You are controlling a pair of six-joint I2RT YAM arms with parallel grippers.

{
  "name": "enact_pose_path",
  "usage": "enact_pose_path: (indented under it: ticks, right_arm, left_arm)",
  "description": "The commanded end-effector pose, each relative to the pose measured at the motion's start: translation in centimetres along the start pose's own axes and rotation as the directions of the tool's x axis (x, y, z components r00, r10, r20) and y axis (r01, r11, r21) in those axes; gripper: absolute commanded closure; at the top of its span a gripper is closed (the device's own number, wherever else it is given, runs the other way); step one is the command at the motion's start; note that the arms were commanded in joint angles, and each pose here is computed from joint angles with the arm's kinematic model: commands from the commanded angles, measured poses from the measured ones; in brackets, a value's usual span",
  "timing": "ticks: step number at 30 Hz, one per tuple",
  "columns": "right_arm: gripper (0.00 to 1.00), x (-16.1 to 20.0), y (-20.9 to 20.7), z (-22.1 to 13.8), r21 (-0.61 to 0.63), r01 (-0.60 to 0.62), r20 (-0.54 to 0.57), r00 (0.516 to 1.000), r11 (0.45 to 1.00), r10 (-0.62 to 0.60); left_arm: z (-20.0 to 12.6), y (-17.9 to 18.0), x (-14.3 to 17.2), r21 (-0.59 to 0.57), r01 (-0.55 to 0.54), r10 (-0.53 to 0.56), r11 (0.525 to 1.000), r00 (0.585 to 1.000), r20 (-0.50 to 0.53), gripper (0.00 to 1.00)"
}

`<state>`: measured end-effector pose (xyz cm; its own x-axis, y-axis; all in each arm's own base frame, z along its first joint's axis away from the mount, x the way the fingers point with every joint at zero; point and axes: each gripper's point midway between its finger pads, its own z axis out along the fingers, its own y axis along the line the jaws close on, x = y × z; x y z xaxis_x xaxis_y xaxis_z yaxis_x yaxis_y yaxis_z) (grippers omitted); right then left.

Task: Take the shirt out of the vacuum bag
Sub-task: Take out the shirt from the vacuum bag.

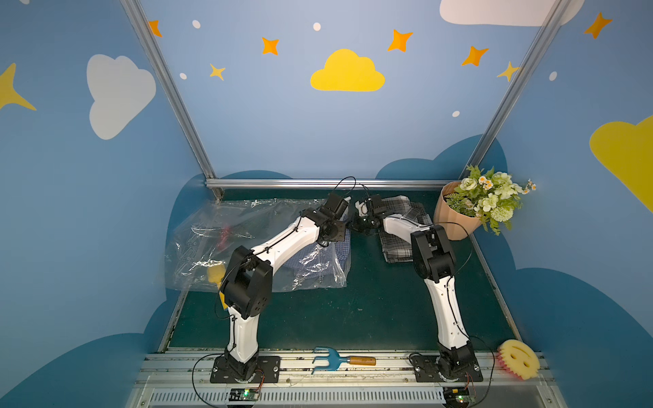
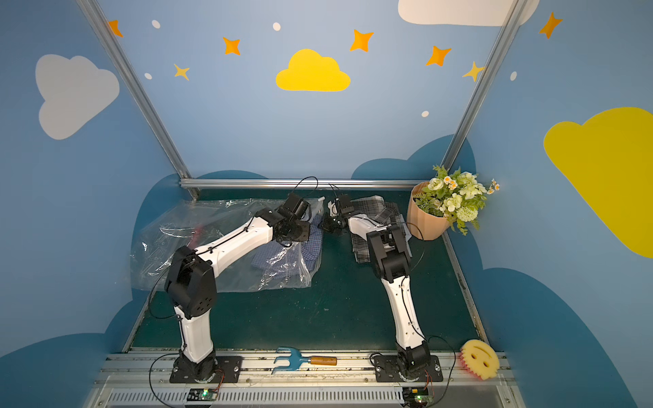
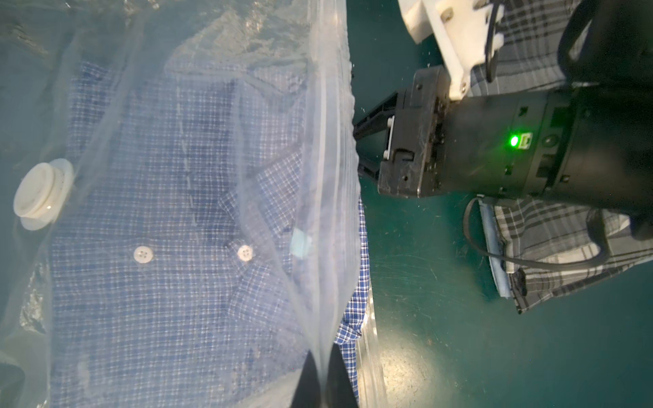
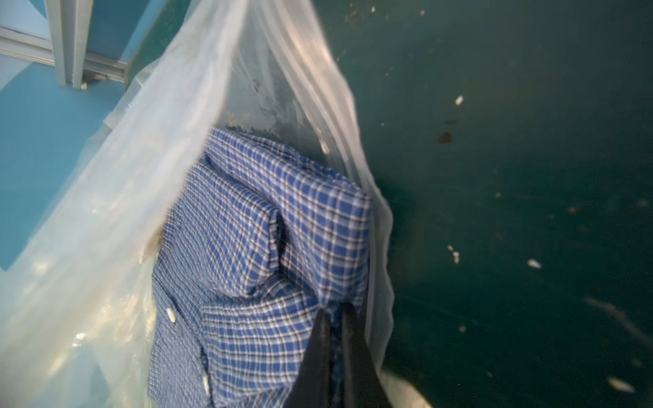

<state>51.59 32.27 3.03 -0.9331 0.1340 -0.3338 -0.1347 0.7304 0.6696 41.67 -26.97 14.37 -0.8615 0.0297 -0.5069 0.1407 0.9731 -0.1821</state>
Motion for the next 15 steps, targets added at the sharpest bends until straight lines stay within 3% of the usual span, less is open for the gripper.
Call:
enact_pose_path:
  ticks: [1,3,5,10,15]
  right_arm:
    - [1.0,1.6,-0.1,-0.2,0.029,-0.015,-0.034,0.999,0.999,0.016]
    - [1.0,1.0,0.6,-1.1,0.016,-0.013,-0.019,1.0,1.0,0.013]
    - [1.0,0.3,1.6,-2.3,-0.004,-0.011,-0.005,1.0,1.0,0.011]
    - [1.0,-0.6,3.5,-4.2,-0.033,-0.003,0.012,1.0,0.999,0.003]
    - [1.0,-0.6,4.4,-5.6,-0.034,0.013,0.005,1.0,0.999,-0.013]
  left_arm:
    - [0.0,-0.1,-0.3,0.034,0.021,-0.021,0.999,1.0,0.007,0.61]
    - [-0.8,-0.3,-0.8,0.057,0.023,-0.025,0.998,0.999,0.032,0.41]
    - [-2.2,0.0,-1.7,0.07,0.03,-0.036,0.997,0.996,0.076,0.34]
    - [-4.8,2.7,-3.9,0.112,0.107,-0.126,0.988,0.976,0.176,0.31]
    - [-2.3,9.5,-2.8,0.059,0.275,-0.281,0.96,0.944,0.173,0.35]
